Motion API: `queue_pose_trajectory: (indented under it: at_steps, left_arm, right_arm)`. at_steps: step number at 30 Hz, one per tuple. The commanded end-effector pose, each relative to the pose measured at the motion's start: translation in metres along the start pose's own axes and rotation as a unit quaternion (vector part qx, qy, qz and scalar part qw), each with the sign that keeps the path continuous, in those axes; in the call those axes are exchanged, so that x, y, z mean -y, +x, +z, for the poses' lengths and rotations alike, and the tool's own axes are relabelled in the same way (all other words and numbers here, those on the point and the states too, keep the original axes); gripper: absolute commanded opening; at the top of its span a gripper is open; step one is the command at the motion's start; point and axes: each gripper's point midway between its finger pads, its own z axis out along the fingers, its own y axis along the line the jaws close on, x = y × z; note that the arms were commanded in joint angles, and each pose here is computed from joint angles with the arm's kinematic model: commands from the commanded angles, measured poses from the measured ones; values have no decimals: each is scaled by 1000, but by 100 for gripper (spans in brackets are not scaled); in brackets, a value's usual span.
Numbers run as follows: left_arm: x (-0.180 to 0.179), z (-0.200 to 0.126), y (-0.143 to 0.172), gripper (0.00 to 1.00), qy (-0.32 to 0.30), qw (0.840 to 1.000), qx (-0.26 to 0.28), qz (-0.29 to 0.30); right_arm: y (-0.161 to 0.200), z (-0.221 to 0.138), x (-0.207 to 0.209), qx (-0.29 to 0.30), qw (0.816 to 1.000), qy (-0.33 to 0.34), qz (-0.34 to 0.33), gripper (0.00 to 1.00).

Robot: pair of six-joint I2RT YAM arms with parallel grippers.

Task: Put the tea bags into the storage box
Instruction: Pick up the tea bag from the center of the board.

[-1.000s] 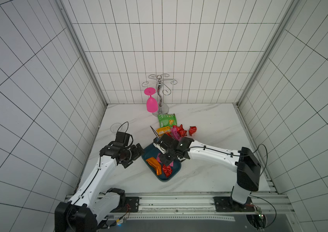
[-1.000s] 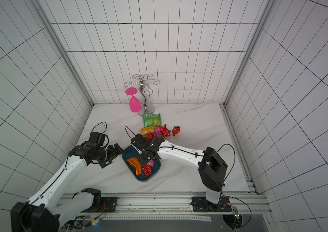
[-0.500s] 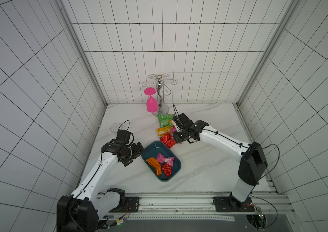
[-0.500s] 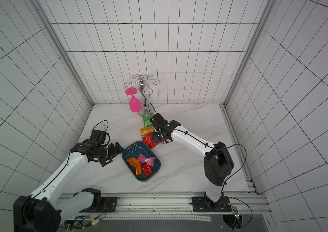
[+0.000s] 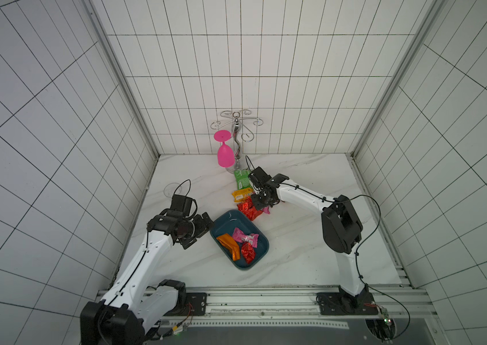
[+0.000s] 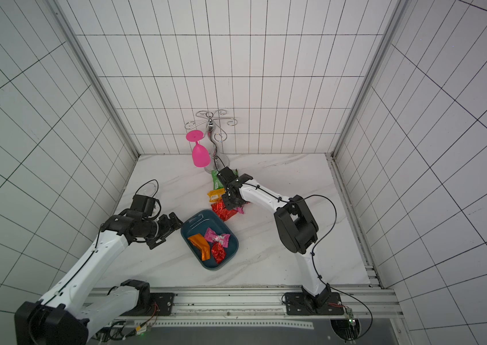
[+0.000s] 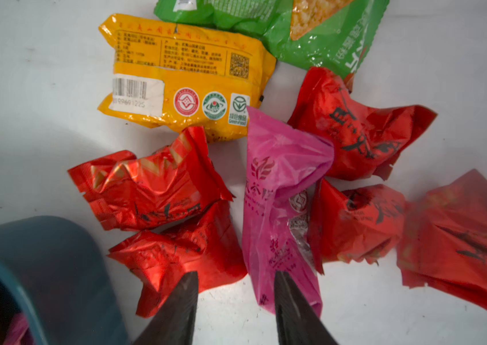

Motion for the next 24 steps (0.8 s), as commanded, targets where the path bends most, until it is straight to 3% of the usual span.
queue_pose_trajectory:
  at_steps: [1, 6, 10, 12, 17, 24]
  left_arm:
    - [-7, 3, 3, 97, -8, 1000, 2, -6]
    - [-5, 7, 1, 97, -5, 1000, 3, -8]
    - [3, 11, -6, 97, 0, 1000, -1, -2]
    - [6, 12, -9, 98, -2, 1000, -7, 2]
    - [8, 11, -12, 97, -8, 1000, -9, 11]
    - [2, 9, -8, 97, -13, 1000, -7, 13]
  right_arm:
    - [-2, 3, 12, -12, 999, 34, -17, 43]
    - [-1, 9, 18, -19, 999, 45, -16, 28]
    - [0, 8, 17, -19, 999, 43, -17, 6]
    - [-1, 7, 17, -20, 999, 39, -18, 1]
    - [-2, -1, 17, -14, 999, 35, -17, 0]
    - [8, -54, 8, 13, 1000, -11, -11, 0]
